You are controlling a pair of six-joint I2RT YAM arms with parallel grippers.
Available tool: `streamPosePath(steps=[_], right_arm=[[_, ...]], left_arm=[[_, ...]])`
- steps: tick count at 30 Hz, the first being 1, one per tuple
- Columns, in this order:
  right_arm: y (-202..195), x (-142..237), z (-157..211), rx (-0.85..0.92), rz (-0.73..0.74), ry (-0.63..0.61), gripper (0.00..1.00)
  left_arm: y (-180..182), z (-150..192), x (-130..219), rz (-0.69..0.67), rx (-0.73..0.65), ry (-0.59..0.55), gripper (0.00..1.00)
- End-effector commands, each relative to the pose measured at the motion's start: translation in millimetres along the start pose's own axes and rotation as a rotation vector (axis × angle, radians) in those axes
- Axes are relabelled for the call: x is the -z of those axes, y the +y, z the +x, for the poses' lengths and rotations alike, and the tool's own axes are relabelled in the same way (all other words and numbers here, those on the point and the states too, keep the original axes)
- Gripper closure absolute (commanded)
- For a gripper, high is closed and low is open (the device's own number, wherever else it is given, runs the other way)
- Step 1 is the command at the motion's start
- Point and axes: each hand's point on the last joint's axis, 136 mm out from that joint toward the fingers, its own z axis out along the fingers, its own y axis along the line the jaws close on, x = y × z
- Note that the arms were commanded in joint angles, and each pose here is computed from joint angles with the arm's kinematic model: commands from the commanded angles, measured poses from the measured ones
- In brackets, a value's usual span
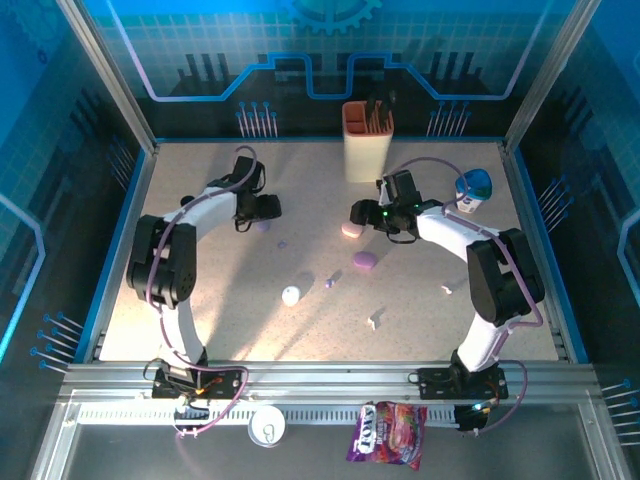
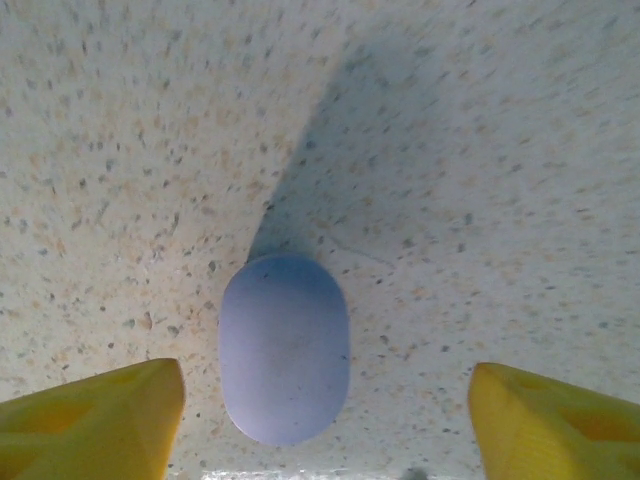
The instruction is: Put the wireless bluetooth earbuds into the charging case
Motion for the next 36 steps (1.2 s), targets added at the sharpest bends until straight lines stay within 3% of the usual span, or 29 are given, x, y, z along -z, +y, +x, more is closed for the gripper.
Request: streamPosePath(steps=[1,10,14,18,22,27,32,36], right_arm=[[2,9,1,0.031,0.017,0.003,0.29],[11,7,-4,0.035,-0.008,0.018,0.29],[13,4,-3,0.033,-0.017,0.029,0.29],[21,5,-4,0.038,-0.037,0.032,0.3],[30,7,-6,0.054,-0.053,0.024,0.3],[40,8,-4,0.058,-0.083,0.014,0.3],[44,6,-2,0.059,-0.11,0.017,0.3],[49,6,0,0.064,-0.139,0.022,0.3]], left_arm=[[17,13,-11,-0.1,0.027,0.096,0.32],[21,6,-33,-0.153,0.04,0.133,0.48],[19,5,-34,-0.148,0.039,0.135,0.6],[15,5,-24,-0.117,0.04,0.119,0.63],[-10,4,-4,0.052,-0.041,0.083,0.64],[-59,17,25,0.37,-0.272,0.071,0.58],[-66,28,32,0.432,-0.347,0.094,0.61],[-82,36,48,0.555,-0.382,0.1,0.66]])
